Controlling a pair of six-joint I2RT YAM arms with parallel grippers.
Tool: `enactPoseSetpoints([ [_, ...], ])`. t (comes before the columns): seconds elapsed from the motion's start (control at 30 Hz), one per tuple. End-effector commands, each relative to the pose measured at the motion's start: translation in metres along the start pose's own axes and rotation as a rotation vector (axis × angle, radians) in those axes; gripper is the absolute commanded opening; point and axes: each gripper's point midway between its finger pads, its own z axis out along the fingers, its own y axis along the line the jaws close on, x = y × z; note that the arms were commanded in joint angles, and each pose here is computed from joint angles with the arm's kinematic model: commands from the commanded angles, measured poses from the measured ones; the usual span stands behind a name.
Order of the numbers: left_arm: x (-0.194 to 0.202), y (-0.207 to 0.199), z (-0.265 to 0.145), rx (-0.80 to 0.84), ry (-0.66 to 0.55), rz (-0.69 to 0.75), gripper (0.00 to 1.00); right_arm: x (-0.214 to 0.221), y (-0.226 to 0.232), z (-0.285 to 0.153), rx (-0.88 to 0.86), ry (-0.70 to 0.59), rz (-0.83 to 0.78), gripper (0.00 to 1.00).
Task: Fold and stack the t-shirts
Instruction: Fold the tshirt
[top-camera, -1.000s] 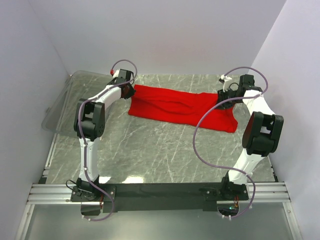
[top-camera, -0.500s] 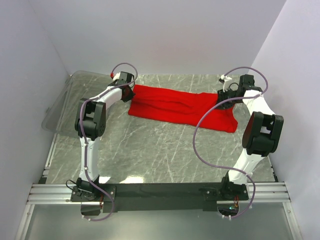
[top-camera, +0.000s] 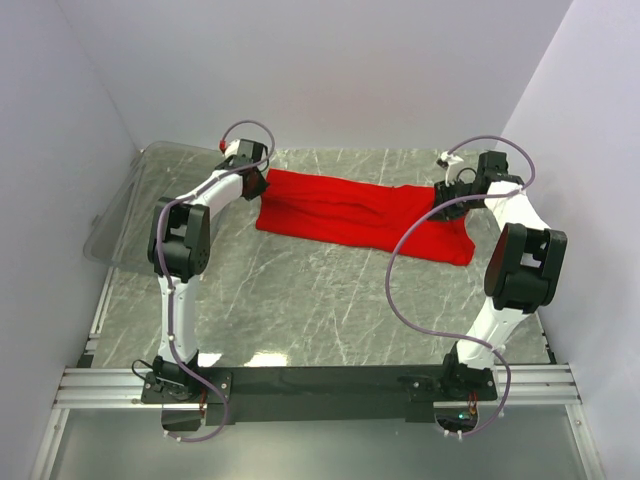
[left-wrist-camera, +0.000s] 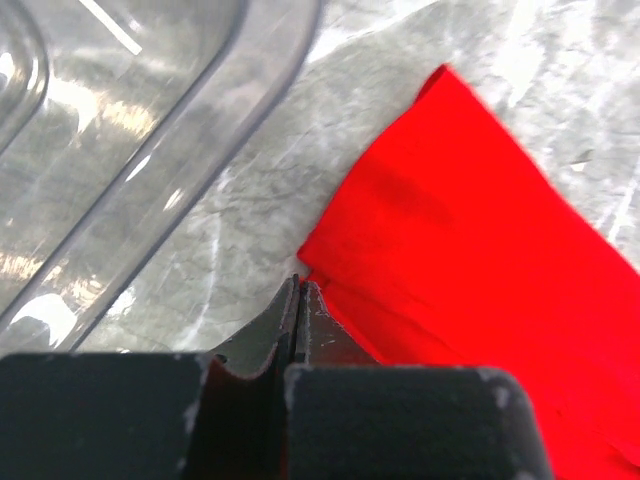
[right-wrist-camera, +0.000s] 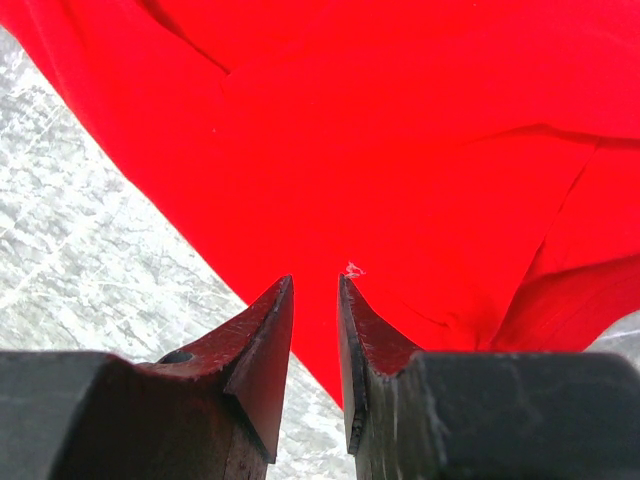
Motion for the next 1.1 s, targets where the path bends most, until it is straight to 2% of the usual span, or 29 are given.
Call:
enactPoseSetpoints([
  [0.0, -0.025, -0.021, -0.013, 0.058, -0.040, 0.007, 0.01, -0.017, 0.006, -0.017, 0.011, -0.056, -0.035, 0.32],
  [0.03, -0.024, -0.022, -0.013, 0.065, -0.036, 0.012, 0.01, -0.017, 0.006, -0.017, 0.012, -0.056, -0.036, 0.32],
  [0.1, -0.024, -0.027, -0.015, 0.094, -0.031, 0.026, 0.15, -0.016, 0.007, -0.018, 0.013, -0.054, -0.041, 0.32],
  [0.13, -0.028, -0.031, -0.021, 0.114, -0.037, 0.030, 0.24, -0.017, 0.008, -0.019, 0.011, -0.056, -0.042, 0.32],
  [0.17, -0.029, -0.037, -0.026, 0.148, -0.031, 0.038, 0.42, -0.019, 0.010, -0.021, 0.006, -0.062, -0.049, 0.32],
  [0.27, -0.046, -0.052, -0.052, 0.239, -0.078, 0.082, 0.61, -0.019, 0.017, -0.022, -0.010, -0.059, -0.075, 0.32],
  [0.47, -0.055, -0.059, -0.108, 0.368, -0.117, 0.165, 0.66, -0.020, 0.037, -0.023, -0.043, -0.058, -0.166, 0.34],
  [0.57, -0.032, -0.047, -0.127, 0.409, -0.065, 0.185, 0.66, -0.023, 0.039, -0.028, -0.023, -0.069, -0.175, 0.34],
  [0.6, -0.010, -0.033, -0.123, 0.395, -0.009, 0.182, 0.66, -0.022, 0.040, -0.028, -0.025, -0.065, -0.165, 0.34],
  [0.67, 0.009, -0.026, -0.135, 0.422, 0.048, 0.169, 0.63, -0.018, 0.044, -0.029, -0.035, -0.064, -0.159, 0.34],
  [0.7, 0.030, -0.011, -0.130, 0.390, 0.099, 0.154, 0.63, -0.017, 0.046, -0.029, -0.034, -0.065, -0.151, 0.34],
  [0.8, 0.056, 0.011, -0.129, 0.356, 0.143, 0.110, 0.63, -0.011, 0.050, -0.028, -0.042, -0.065, -0.132, 0.35],
  [0.9, 0.060, 0.020, -0.121, 0.328, 0.126, 0.071, 0.59, -0.006, 0.054, -0.028, -0.052, -0.063, -0.122, 0.35],
  [1.07, 0.043, 0.014, -0.099, 0.281, 0.074, 0.071, 0.58, -0.003, 0.056, -0.029, -0.057, -0.058, -0.120, 0.35],
])
